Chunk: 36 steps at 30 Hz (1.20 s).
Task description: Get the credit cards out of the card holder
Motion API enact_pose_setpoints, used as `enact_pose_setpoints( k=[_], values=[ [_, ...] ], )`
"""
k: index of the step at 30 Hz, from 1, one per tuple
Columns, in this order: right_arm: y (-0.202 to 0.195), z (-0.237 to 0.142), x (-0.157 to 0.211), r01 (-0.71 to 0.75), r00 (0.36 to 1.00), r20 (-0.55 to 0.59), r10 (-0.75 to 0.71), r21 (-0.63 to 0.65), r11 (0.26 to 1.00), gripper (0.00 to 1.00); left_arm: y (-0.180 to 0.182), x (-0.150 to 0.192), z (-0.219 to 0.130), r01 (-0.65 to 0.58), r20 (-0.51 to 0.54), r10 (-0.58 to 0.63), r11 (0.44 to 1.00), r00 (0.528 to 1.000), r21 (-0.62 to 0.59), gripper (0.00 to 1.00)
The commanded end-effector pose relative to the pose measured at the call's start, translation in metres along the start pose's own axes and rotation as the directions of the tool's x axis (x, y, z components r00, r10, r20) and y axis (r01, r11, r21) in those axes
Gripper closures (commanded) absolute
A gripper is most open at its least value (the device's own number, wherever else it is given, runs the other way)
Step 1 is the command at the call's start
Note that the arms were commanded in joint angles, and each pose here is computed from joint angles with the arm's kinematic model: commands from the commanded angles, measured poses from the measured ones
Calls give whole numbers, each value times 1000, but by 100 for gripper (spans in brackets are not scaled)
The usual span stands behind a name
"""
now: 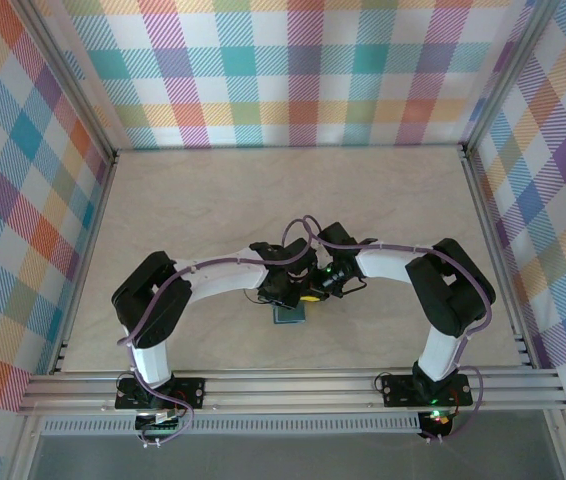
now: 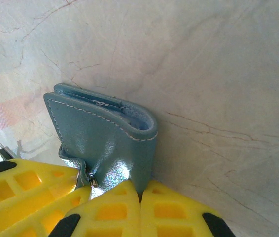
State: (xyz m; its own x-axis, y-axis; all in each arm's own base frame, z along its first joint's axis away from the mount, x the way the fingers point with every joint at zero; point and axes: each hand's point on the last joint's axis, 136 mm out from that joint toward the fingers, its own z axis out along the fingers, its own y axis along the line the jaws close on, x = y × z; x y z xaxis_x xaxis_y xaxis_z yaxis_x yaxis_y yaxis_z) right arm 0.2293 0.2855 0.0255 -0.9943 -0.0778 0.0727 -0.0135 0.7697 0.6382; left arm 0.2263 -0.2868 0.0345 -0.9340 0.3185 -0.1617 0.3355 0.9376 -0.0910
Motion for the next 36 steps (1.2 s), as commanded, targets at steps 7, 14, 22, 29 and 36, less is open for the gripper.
enact_pose_setpoints(
  k=[7, 14, 22, 29, 36],
  values=[
    [-22, -6, 4, -9, 1000, -12, 11, 117, 993, 100, 27, -3, -20, 29, 90, -19, 994, 996, -102, 92],
    [-33, -30, 1, 32, 999, -2, -32, 241, 970, 98, 34, 2, -33, 121, 164, -116, 992, 980, -23, 92],
    [-33, -44, 3, 37, 999, 2, -40, 291, 956, 83, 38, 14, -23, 262, 156, -290, 949, 944, 175, 93],
    [-22, -53, 4, 20, 999, 39, -35, 334, 942, 58, 43, 26, -6, 323, 94, -358, 908, 929, 266, 95],
    [-4, -45, 9, 41, 998, 35, -59, 393, 919, 35, 44, 23, 2, 355, 92, -408, 869, 908, 346, 95]
  ],
)
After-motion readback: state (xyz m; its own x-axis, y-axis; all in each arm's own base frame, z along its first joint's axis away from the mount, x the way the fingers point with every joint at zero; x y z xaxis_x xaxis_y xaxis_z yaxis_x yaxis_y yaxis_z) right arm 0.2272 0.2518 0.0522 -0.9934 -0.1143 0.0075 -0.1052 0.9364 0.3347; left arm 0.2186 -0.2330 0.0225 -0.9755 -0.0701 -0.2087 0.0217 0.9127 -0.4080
